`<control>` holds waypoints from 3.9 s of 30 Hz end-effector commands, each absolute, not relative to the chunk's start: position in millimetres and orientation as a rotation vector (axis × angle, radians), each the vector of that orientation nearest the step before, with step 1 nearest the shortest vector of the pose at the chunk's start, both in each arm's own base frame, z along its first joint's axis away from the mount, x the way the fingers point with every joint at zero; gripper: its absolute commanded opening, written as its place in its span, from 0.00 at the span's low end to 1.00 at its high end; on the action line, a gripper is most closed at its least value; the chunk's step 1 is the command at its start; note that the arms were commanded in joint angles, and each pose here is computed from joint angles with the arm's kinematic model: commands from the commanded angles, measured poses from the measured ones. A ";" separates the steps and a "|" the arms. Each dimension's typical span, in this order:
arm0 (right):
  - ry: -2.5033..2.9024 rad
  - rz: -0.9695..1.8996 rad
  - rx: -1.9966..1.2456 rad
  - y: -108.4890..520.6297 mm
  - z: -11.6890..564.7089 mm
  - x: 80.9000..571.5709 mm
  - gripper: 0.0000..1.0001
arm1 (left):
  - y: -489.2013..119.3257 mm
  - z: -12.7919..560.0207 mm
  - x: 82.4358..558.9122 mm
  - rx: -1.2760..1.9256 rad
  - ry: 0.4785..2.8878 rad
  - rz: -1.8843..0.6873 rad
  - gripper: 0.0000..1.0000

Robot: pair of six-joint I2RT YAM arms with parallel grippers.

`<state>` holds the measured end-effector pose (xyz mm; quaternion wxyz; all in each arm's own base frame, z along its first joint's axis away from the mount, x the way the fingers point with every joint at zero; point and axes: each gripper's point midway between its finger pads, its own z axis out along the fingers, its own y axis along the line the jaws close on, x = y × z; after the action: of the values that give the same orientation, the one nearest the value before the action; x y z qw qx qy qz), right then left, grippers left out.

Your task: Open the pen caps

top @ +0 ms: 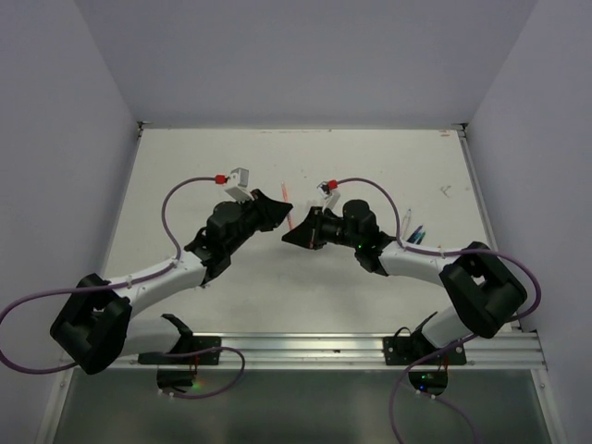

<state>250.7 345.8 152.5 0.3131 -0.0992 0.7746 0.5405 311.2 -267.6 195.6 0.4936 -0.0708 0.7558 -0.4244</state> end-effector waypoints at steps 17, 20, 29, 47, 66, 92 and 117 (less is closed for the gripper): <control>2.229 0.811 -0.330 311.2 112.3 249.7 0.00 | -231.1 186.6 351.7 -0.495 1.921 -0.690 0.00; 2.254 0.698 -0.314 297.2 103.2 250.4 0.00 | -224.1 181.4 352.3 -0.538 1.927 -0.651 0.00; 2.329 0.549 -0.384 290.5 78.2 222.8 0.00 | -201.7 178.9 371.3 -0.616 1.906 -0.470 0.00; 2.384 0.272 0.008 189.9 89.7 262.9 0.00 | -234.6 128.6 402.6 -0.297 2.091 -0.341 0.00; 2.356 0.302 0.142 146.5 111.5 326.0 0.00 | -275.6 108.3 420.1 -0.088 2.168 -0.420 0.00; 2.435 0.301 0.094 209.3 29.3 447.3 0.43 | -255.8 165.9 333.1 0.041 2.094 -0.675 0.00; 2.186 0.268 0.361 95.1 223.3 339.6 0.65 | -460.1 120.6 302.5 0.542 2.119 -1.172 0.00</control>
<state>366.9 99.8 245.2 0.4883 0.1419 0.8537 0.1121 311.0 -419.4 98.9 0.3230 0.1651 0.8442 -0.3946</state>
